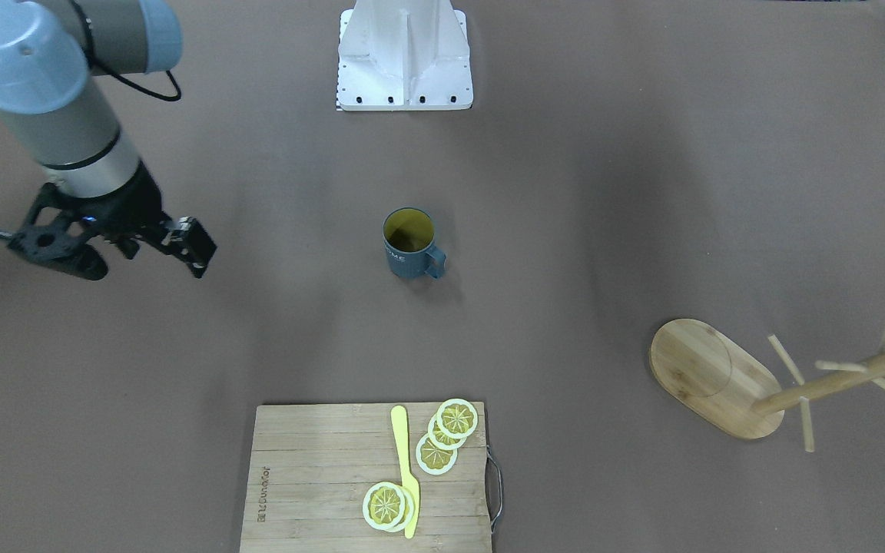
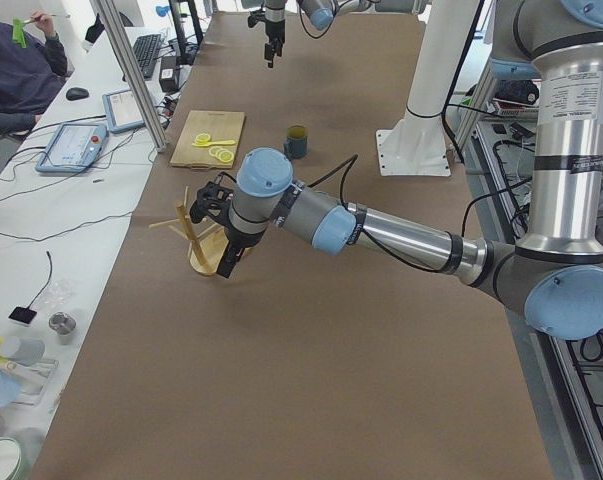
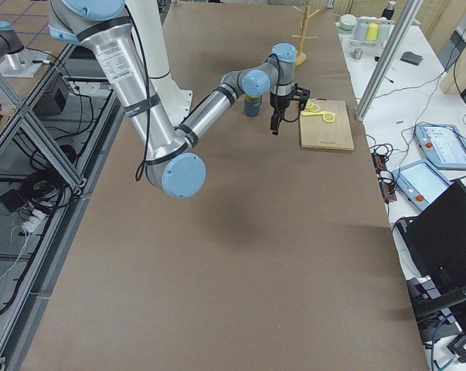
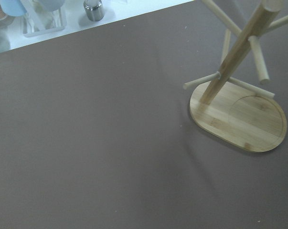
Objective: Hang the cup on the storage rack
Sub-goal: 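Release the mug upright and withdraw the right gripper, then move the left gripper from the rack toward the mug handle, then close the left gripper on the teal mug's handle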
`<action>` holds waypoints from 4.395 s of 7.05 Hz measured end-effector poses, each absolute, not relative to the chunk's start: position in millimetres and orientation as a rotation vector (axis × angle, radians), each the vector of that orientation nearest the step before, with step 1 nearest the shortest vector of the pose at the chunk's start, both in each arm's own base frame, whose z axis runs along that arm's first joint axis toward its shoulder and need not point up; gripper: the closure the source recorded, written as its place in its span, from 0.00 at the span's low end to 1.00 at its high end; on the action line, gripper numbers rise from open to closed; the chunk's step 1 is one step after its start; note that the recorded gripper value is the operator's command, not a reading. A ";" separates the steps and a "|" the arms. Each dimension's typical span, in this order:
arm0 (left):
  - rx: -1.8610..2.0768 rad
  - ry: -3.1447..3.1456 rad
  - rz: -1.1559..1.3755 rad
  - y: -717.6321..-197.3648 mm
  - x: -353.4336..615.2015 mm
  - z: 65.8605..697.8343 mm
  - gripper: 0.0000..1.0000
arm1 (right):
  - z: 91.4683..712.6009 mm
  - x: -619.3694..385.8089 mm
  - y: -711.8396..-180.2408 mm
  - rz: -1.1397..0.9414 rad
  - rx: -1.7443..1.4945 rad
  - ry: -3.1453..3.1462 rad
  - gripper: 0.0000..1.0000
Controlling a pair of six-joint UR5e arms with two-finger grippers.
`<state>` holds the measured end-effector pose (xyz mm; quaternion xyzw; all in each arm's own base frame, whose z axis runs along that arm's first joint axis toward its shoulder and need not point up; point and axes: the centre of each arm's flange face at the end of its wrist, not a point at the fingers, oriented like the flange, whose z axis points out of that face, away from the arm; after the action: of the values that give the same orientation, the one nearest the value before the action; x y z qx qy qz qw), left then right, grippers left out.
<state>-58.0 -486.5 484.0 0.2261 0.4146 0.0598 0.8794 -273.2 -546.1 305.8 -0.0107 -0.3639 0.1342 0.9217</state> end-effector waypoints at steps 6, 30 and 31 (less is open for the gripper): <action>0.579 1.075 0.239 -469.1 75.3 440.6 0.02 | 532.3 0.0 -503.4 -0.082 0.039 -0.673 0.00; 0.819 1.178 0.430 -436.0 569.4 312.6 0.47 | 695.0 95.2 -426.2 0.050 0.067 -0.682 0.00; 0.825 1.186 0.430 -435.9 569.8 310.2 0.47 | 695.2 95.2 -426.2 0.050 0.067 -0.681 0.00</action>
<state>569.8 -435.9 310.2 0.3746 0.5383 0.1951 0.7293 95.2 -426.2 695.2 0.0328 -0.3341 0.0246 0.9417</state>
